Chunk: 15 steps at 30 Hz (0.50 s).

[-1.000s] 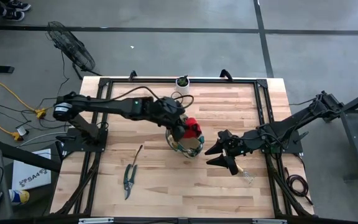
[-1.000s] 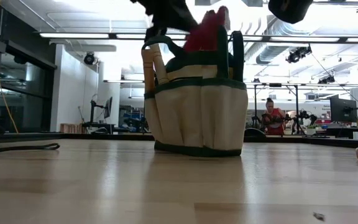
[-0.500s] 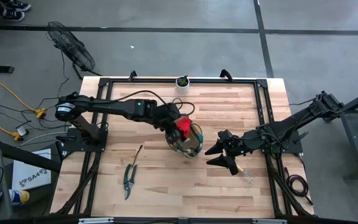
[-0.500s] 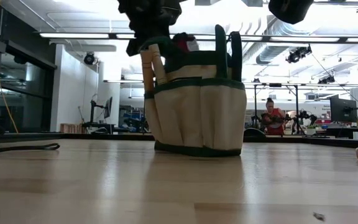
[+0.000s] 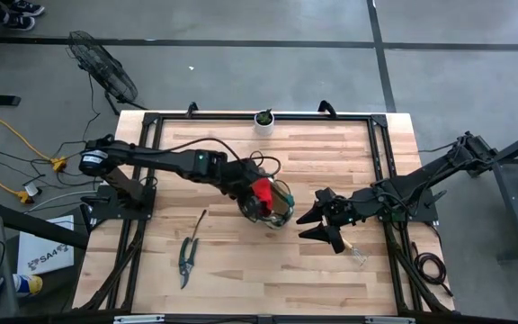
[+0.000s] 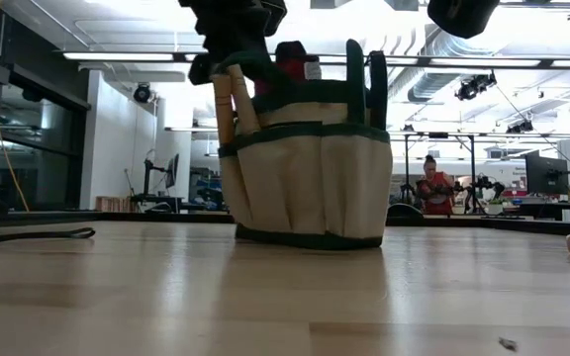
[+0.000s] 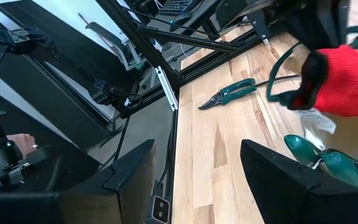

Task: Pick & Place Garden tools in Gardening bag
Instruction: Put the red gloves into the gardening bag

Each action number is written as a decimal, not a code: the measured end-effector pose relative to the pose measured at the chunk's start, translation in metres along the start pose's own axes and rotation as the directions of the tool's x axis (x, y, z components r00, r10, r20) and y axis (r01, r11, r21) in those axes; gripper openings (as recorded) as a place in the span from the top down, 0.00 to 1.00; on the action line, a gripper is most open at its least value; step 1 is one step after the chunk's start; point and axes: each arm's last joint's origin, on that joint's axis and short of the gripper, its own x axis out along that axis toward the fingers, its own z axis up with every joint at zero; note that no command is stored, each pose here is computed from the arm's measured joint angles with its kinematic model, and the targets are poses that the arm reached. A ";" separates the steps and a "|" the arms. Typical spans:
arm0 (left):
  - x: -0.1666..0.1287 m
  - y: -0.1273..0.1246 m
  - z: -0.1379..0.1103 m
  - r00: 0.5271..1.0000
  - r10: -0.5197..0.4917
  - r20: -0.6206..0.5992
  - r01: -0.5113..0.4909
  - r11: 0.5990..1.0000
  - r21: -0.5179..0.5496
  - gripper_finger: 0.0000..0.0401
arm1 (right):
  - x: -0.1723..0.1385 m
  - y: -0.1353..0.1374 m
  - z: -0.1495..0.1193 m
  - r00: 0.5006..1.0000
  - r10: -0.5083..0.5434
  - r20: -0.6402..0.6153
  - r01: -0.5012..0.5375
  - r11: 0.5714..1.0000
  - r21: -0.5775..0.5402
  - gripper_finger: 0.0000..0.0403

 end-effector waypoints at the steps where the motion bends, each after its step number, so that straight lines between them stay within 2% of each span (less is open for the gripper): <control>1: 0.000 -0.002 -0.002 1.000 -0.002 -0.004 0.001 1.000 -0.024 1.00 | 0.000 0.000 0.000 1.000 -0.001 0.001 0.001 1.000 0.000 0.44; 10: 0.000 -0.021 -0.017 0.999 -0.043 -0.022 0.037 0.975 -0.219 1.00 | 0.000 -0.002 -0.001 1.000 -0.029 -0.001 0.029 1.000 -0.006 0.44; 15: 0.000 -0.037 -0.024 0.997 -0.076 0.021 0.079 0.950 -0.304 1.00 | 0.000 -0.004 -0.002 0.998 -0.057 -0.007 0.057 0.998 -0.011 0.44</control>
